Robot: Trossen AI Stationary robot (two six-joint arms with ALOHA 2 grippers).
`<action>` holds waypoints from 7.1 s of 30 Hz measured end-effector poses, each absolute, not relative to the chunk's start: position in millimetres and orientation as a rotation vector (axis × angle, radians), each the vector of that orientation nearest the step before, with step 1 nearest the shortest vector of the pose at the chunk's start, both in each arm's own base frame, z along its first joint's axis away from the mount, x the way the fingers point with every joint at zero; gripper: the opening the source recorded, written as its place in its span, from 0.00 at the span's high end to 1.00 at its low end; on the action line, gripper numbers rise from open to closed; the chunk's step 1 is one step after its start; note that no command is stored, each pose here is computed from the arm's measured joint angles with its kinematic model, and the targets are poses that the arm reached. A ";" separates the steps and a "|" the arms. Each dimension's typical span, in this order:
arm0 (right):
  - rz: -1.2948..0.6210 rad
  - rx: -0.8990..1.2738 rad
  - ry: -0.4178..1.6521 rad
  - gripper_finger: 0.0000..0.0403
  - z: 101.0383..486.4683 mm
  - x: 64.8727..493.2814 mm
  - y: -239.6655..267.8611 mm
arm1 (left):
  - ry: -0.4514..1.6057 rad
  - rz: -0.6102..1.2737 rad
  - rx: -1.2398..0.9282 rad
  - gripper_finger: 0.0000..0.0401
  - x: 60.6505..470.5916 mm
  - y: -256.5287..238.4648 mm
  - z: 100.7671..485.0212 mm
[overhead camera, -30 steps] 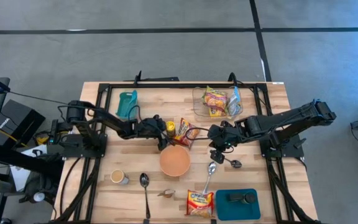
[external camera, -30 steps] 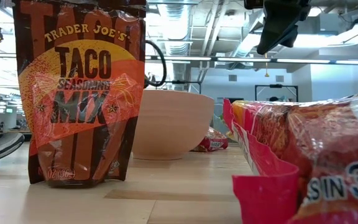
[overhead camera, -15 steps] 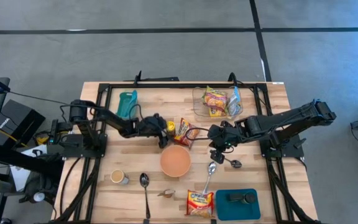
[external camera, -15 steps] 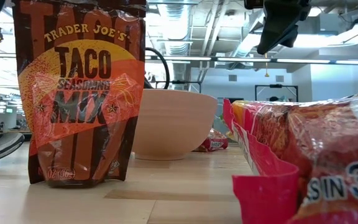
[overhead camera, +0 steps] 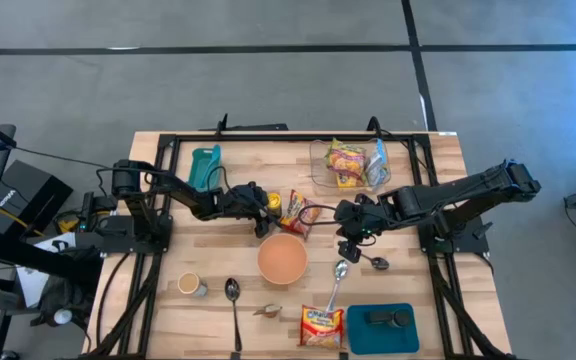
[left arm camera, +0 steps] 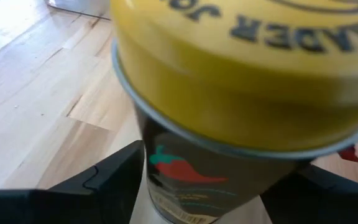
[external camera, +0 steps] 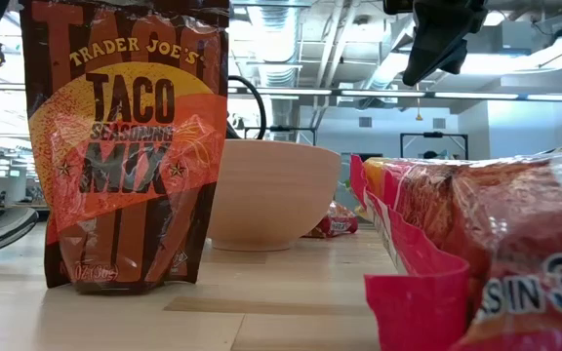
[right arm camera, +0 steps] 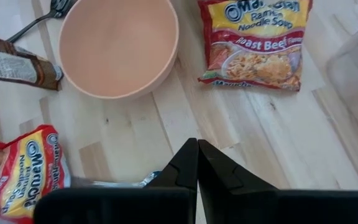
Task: Pick & Place Food Item
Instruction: Put the yellow seasoning can into the dark blue bin
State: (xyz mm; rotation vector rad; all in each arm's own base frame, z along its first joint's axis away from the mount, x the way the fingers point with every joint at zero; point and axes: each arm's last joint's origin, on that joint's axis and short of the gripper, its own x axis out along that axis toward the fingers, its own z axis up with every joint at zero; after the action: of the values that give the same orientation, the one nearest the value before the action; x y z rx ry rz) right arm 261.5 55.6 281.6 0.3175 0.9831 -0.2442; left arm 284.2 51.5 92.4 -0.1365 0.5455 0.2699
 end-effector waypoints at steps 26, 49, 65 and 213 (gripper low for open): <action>-0.249 0.315 0.981 1.00 281.6 261.6 55.4 | 0.539 0.276 -0.158 0.45 284.3 51.5 93.0; -0.280 0.326 0.976 1.00 281.5 263.5 45.3 | 0.421 0.273 -0.166 0.47 274.5 49.8 146.1; -0.280 0.308 0.977 1.00 281.3 264.2 41.1 | 0.094 0.200 -0.238 0.46 227.3 28.2 246.0; 0.108 0.444 0.460 0.20 291.9 342.0 5.9 | 0.354 -0.061 -0.374 0.46 325.3 -23.6 228.4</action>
State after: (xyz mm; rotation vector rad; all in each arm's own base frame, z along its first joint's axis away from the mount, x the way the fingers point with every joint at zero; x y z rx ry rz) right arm 342.0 5.9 291.9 0.4441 0.4598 0.1078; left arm 325.3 -23.6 228.4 -0.3738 0.3540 -0.0611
